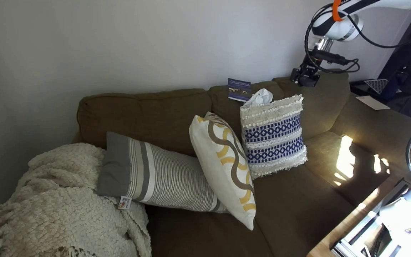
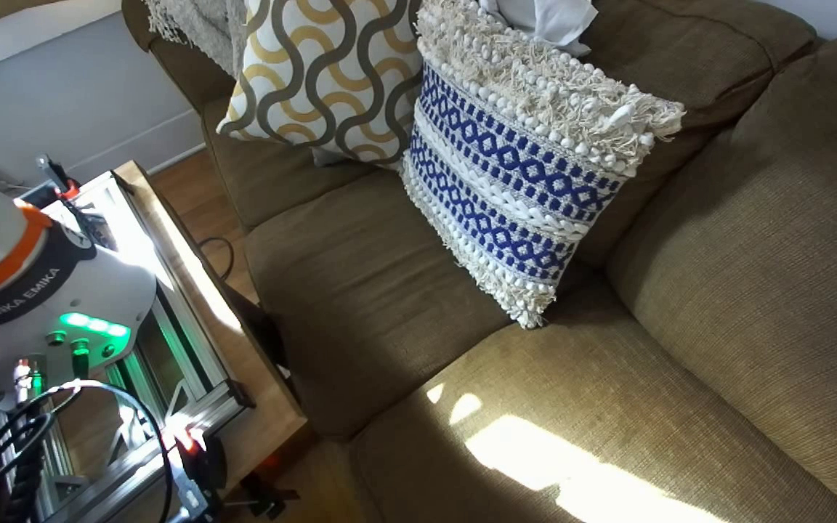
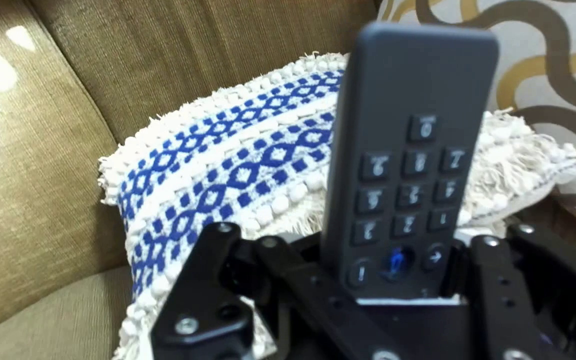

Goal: Put the black remote on the blue and white pillow

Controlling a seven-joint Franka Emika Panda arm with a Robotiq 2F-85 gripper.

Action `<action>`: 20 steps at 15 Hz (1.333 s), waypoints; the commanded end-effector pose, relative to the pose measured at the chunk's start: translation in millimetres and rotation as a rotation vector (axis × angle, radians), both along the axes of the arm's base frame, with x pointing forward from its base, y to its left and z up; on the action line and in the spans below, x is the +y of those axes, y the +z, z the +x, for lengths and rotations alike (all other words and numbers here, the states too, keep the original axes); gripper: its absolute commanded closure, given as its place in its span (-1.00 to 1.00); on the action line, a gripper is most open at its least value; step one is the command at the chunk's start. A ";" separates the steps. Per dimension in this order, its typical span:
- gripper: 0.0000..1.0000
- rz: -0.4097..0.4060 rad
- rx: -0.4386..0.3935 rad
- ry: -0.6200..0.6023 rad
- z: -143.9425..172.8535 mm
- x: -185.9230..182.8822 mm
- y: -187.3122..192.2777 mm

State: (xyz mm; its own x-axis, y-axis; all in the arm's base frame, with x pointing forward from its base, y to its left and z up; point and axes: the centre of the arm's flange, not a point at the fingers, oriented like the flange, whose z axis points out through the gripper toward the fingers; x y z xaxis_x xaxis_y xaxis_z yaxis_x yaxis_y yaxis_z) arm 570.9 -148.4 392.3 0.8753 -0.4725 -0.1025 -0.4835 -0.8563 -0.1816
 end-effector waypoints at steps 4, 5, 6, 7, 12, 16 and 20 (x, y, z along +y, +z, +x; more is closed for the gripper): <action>1.00 -0.009 0.122 0.096 91.5 -7.2 -62.4; 1.00 -0.026 0.144 0.097 87.3 -10.1 -82.9; 1.00 -0.024 0.149 0.115 84.0 -14.7 -103.1; 1.00 -0.018 0.168 0.121 80.2 -20.1 -123.4; 0.99 -0.076 0.062 0.165 78.4 -25.3 -163.7; 1.00 -0.122 -0.050 0.211 90.0 -6.1 -140.6; 1.00 -0.121 -0.057 0.207 106.0 6.1 -139.2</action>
